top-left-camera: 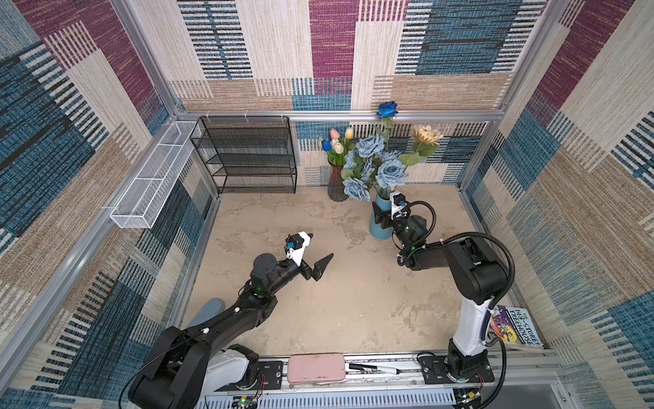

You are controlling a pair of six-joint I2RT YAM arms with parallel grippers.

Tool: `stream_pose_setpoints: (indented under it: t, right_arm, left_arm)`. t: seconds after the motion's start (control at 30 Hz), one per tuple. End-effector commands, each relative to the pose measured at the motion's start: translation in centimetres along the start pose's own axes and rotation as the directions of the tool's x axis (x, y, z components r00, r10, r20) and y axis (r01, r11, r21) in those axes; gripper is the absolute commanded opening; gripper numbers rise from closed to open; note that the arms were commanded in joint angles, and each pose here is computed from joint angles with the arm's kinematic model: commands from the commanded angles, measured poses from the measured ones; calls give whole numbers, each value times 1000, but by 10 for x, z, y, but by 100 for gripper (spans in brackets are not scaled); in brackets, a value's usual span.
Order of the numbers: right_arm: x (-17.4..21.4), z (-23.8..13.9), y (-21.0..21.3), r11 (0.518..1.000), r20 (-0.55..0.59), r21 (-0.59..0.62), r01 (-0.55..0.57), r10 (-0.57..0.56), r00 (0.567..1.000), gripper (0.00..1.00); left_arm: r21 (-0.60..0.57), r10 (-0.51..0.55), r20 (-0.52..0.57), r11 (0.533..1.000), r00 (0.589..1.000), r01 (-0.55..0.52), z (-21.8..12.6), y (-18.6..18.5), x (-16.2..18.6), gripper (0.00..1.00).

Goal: Arrange the flowers into the vase

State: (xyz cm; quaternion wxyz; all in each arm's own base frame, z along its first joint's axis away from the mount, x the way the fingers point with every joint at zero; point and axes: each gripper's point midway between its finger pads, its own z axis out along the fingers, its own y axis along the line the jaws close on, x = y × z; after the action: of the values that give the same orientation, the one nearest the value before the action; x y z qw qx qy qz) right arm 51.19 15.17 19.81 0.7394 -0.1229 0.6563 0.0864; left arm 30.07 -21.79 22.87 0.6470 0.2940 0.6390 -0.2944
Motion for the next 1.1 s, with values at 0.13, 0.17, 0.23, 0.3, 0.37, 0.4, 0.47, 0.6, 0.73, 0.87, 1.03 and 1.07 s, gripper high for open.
stream_pose_setpoints:
  t: [0.13, 0.17, 0.23, 0.3, 0.37, 0.4, 0.47, 0.6, 0.73, 0.87, 1.03, 1.07]
  right_arm:
    - [-55, 12, -61, 968, 288, 246, -38, -35, 957, 38]
    - [-54, 15, -65, 964, 298, 261, -46, -35, 954, 38]
    - [-54, 17, -76, 947, 318, 314, -70, -35, 947, 38]
    - [-52, 20, -86, 927, 332, 364, -91, -37, 943, 38]
    - [-50, 25, -94, 908, 333, 407, -96, -50, 942, 38]
    - [-48, 29, -96, 903, 324, 419, -91, -55, 944, 38]
    - [-47, 34, -102, 887, 321, 452, -90, -68, 944, 37]
    - [-47, 46, -107, 883, 317, 463, -81, -80, 945, 38]
    - [-39, 65, -108, 888, 301, 456, -68, -82, 950, 41]
    - [-31, 83, -101, 908, 293, 412, -80, -49, 955, 41]
    - [-23, 96, -99, 916, 277, 394, -78, -37, 960, 44]
    - [-23, 96, -99, 915, 277, 395, -80, -36, 960, 47]
  left_arm:
    - [-3, 24, 27, 1000, 999, -24, -3, -1, -7, 99]
    - [-4, 24, 24, 1000, 999, -23, -3, -1, -6, 99]
    - [-7, 25, 21, 1000, 999, -25, -5, -1, -6, 100]
    - [-11, 28, 20, 1000, 999, -28, -6, -1, -7, 99]
    - [-15, 28, 14, 999, 1000, -28, -8, -1, -6, 99]
    - [-16, 31, 12, 999, 999, -30, -9, -1, -7, 99]
    - [-18, 31, 10, 999, 999, -31, -10, -1, -7, 99]
    - [-33, 35, 7, 999, 999, -35, -12, 0, -5, 99]
    - [-31, 32, 10, 999, 999, -32, -10, 1, -5, 99]
    - [-22, 25, 13, 999, 1000, -25, -8, 0, -5, 99]
    - [-21, 27, 14, 999, 1000, -27, -6, 1, -6, 99]
    - [-21, 28, 13, 999, 1000, -28, -7, 1, -7, 99]
